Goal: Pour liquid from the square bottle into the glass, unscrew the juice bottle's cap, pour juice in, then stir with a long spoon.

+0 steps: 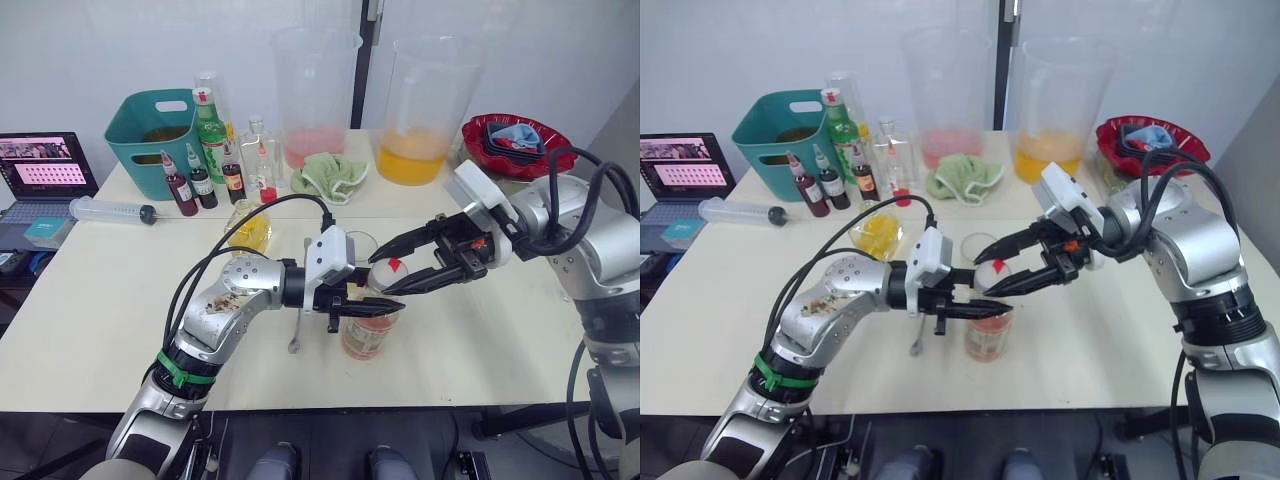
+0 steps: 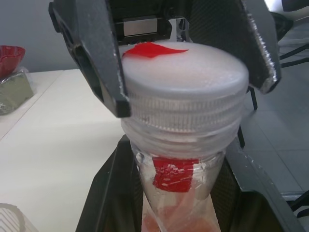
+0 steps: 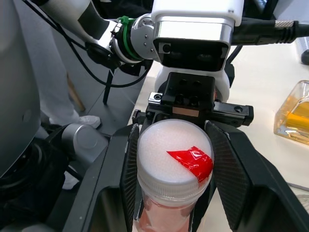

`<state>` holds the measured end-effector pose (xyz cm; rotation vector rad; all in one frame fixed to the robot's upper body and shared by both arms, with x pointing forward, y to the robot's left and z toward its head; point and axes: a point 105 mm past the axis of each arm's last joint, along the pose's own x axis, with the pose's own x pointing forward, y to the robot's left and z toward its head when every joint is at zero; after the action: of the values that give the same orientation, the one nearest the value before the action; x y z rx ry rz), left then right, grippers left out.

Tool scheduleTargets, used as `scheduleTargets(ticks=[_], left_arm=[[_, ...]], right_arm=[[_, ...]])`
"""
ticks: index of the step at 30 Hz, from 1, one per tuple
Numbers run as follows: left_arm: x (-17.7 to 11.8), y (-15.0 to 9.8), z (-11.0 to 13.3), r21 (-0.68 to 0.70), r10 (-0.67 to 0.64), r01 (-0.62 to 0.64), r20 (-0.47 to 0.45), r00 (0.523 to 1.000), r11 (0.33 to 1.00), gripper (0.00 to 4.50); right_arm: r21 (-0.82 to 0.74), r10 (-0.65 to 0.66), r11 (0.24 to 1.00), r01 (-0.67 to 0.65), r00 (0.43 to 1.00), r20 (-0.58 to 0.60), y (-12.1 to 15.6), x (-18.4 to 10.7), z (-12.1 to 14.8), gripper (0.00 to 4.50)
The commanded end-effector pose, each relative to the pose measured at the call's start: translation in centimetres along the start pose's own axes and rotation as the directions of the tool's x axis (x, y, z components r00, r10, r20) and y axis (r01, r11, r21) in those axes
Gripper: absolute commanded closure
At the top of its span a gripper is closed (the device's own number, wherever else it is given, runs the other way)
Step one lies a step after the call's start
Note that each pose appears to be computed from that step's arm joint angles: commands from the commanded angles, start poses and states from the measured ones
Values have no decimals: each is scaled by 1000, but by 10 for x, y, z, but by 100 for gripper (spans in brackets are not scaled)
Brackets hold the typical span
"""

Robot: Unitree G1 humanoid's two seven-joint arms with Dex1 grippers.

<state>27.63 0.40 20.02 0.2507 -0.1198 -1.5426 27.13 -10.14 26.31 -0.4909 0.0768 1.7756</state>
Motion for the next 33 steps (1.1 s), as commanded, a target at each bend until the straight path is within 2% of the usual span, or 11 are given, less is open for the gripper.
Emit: scheduleTargets(ticks=[1, 3, 6, 7, 11, 13, 15, 20, 29, 33], left_arm=[[-1, 4, -20, -82, 30, -36, -77, 997, 996, 313], [-1, 5, -20, -87, 26, -33, -76, 997, 996, 313], [2, 3, -20, -93, 19, -26, -72, 997, 995, 313], [2, 2, -20, -94, 19, -26, -72, 997, 995, 313], [3, 0, -24, -104, 14, -21, -65, 998, 994, 313], [4, -3, -25, -107, 10, -17, -62, 998, 994, 313], [5, -5, -24, -107, 3, -9, -56, 998, 994, 313], [8, -8, -23, -104, -15, 10, -48, 999, 994, 313], [13, 1, -21, -100, -31, 26, -46, 998, 995, 313], [14, 4, -20, -97, -32, 27, -45, 998, 995, 313]], right_arm=[[-73, 104, 992, -103, 995, 3, 12, 0, 21, 183], [-57, 88, 994, -89, 996, -11, 12, -4, 23, 117], [-75, -17, 997, 18, 1000, 8, 12, -14, 28, 11], [-89, -74, 993, 75, 997, 19, 11, -17, 30, 5], [-131, -339, 929, 347, 938, 80, 5, -28, 34, 5], [-120, -405, 902, 415, 909, 102, 11, -28, 36, 5], [-80, -446, 885, 459, 884, 141, 21, -20, 41, 5], [-11, -525, 848, 530, 843, 115, 33, -2, 27, 5], [67, -642, 767, 638, 764, 68, 31, 2, 7, 5], [106, -638, 769, 630, 764, 92, 34, 3, 4, 121]])
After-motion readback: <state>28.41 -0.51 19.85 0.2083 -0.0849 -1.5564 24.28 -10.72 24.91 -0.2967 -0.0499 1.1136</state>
